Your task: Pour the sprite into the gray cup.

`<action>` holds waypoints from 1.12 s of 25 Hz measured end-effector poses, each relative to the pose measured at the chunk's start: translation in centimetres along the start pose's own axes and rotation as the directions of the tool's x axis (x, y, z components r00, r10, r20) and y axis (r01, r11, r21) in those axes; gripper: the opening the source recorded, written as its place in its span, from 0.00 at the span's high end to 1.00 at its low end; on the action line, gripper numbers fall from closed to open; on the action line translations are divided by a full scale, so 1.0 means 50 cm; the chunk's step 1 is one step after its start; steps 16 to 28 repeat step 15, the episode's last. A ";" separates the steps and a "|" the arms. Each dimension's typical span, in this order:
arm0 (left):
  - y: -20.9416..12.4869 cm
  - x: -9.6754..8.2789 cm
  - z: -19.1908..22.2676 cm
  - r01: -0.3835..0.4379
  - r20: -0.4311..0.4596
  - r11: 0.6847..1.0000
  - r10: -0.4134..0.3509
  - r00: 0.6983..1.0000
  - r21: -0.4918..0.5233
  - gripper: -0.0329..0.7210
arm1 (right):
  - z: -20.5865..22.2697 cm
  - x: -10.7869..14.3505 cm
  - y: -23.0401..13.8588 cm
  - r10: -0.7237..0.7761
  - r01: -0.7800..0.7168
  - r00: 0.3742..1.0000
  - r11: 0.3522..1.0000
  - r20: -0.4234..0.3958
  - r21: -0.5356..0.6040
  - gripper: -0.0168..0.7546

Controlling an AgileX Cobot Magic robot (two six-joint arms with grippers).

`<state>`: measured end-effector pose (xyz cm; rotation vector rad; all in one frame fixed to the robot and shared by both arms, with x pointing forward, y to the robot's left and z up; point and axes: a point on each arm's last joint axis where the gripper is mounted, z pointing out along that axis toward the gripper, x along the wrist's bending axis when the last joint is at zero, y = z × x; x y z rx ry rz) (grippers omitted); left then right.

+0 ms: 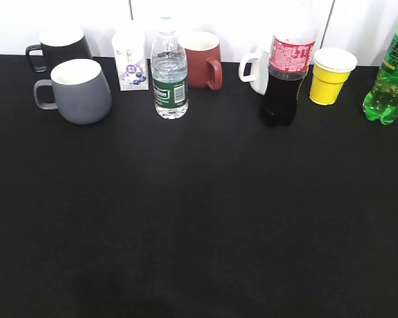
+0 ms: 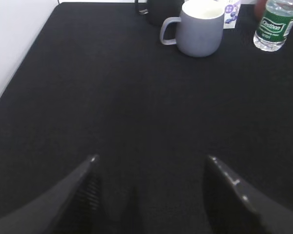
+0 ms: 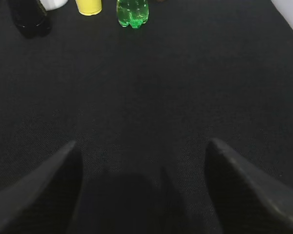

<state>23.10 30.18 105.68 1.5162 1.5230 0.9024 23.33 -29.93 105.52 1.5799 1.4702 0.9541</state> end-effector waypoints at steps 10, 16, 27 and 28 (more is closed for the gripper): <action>0.000 0.000 0.000 0.000 0.000 1.000 0.000 1.000 0.000 0.30 | 0.000 0.000 0.000 0.000 0.000 1.000 1.000 0.000 0.001 0.21; 0.000 0.000 0.000 0.000 0.000 1.000 0.000 1.000 0.000 0.30 | 0.000 0.000 0.000 0.000 0.000 1.000 1.000 0.000 0.001 0.21; 0.000 0.000 0.000 0.000 0.000 1.000 0.000 1.000 0.000 0.30 | 0.000 0.000 0.000 0.000 0.000 1.000 1.000 0.000 0.001 0.21; 0.000 0.000 0.000 0.000 0.000 1.000 0.000 1.000 0.000 0.30 | 0.000 0.000 0.000 0.000 0.000 1.000 1.000 0.000 0.001 0.21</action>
